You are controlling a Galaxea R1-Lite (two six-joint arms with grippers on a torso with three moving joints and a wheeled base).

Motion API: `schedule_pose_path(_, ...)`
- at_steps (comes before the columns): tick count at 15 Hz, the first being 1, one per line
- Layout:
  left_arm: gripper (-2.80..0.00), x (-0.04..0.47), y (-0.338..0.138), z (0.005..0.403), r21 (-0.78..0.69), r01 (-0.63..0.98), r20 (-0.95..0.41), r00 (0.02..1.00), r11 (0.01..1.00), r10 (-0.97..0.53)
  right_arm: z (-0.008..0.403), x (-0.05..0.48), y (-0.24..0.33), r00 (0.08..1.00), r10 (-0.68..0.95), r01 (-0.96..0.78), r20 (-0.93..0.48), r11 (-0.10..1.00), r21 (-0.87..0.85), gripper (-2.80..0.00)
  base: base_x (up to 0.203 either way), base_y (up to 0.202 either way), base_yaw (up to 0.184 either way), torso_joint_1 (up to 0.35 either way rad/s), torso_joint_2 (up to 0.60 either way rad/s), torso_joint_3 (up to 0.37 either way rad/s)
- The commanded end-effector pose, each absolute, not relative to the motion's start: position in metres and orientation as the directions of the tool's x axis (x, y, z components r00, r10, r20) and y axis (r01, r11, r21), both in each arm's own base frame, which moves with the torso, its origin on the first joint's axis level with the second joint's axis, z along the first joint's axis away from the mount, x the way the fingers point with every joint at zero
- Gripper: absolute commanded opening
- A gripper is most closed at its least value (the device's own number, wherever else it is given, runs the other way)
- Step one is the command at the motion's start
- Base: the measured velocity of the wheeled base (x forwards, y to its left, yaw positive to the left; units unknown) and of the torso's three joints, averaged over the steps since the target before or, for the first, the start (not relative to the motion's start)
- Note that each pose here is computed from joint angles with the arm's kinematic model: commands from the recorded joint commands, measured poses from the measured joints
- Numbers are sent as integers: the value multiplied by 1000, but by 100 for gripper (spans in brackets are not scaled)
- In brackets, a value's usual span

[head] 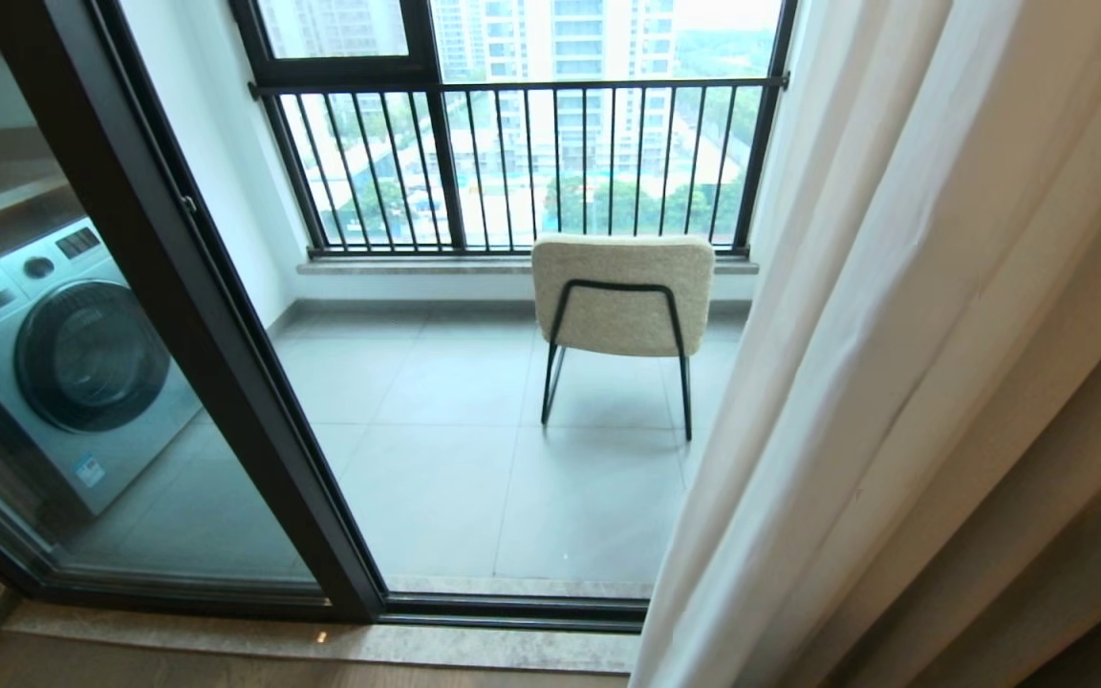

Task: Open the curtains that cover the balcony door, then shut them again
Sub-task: Close the inner curtains on both sides

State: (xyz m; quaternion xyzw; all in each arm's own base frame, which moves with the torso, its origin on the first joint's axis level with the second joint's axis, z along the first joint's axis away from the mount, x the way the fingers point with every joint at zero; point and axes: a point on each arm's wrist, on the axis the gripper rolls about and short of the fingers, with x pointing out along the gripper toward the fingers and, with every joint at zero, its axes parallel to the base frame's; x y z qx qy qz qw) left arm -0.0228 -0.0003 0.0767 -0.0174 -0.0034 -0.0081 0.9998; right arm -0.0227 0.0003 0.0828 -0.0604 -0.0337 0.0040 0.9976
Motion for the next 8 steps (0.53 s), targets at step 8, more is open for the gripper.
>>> schedule_pose_path(8, -280, -23, 0, 77, -35, 19, 8, 1000, 999, -18, 82, -23, 0, 998, 11, -3, 66, 993, -118, -280, 0, 0, 0, 0, 0, 0)
